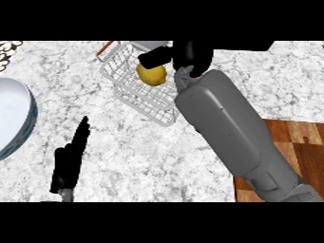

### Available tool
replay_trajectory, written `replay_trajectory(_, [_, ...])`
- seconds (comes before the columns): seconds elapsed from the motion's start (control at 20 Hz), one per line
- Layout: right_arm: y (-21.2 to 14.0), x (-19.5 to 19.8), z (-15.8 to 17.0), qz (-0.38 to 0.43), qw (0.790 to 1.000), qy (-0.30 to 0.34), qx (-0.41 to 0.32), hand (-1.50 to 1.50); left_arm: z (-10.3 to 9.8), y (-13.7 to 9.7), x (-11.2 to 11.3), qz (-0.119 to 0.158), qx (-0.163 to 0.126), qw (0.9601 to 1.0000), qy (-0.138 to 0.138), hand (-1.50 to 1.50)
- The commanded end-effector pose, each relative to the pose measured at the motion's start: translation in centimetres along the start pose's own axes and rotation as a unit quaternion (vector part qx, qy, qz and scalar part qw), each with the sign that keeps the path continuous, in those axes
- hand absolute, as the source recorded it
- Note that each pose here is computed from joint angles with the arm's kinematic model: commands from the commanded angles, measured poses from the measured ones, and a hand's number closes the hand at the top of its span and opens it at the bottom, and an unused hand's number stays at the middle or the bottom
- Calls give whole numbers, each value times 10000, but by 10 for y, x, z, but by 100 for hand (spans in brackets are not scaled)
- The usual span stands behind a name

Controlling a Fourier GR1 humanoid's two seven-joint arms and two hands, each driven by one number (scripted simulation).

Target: Pick the lemon from the cutting board and place it in the tiered basket

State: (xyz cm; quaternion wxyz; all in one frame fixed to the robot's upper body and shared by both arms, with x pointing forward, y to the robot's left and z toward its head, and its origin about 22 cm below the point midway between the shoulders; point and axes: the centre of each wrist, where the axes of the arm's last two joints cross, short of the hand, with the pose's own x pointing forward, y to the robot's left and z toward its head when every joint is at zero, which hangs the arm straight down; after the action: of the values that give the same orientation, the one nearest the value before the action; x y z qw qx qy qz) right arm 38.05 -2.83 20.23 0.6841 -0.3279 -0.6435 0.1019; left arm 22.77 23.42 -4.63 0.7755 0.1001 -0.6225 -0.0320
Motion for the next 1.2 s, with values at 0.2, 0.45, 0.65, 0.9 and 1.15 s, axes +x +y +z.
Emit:
replay_trajectory(0.2, [-4,3,-1,-1596,9822,-200,-971,-150,13,4,-9,-15,178,9998,134,0])
replay_trajectory(0.45, [-40,-5,-14,-1701,9646,86,-2013,-150,15,25,-22,83,401,9985,362,0])
replay_trajectory(0.65, [-71,-24,-10,-1798,9514,331,-2476,-150,20,21,-26,62,445,9982,394,0])
replay_trajectory(0.9, [-128,-63,20,-1997,9480,498,-2428,-150,30,30,-31,96,630,9968,489,0])
replay_trajectory(1.15, [-179,-109,62,-1840,9532,481,-2352,-150,36,41,-35,59,832,9950,545,0])
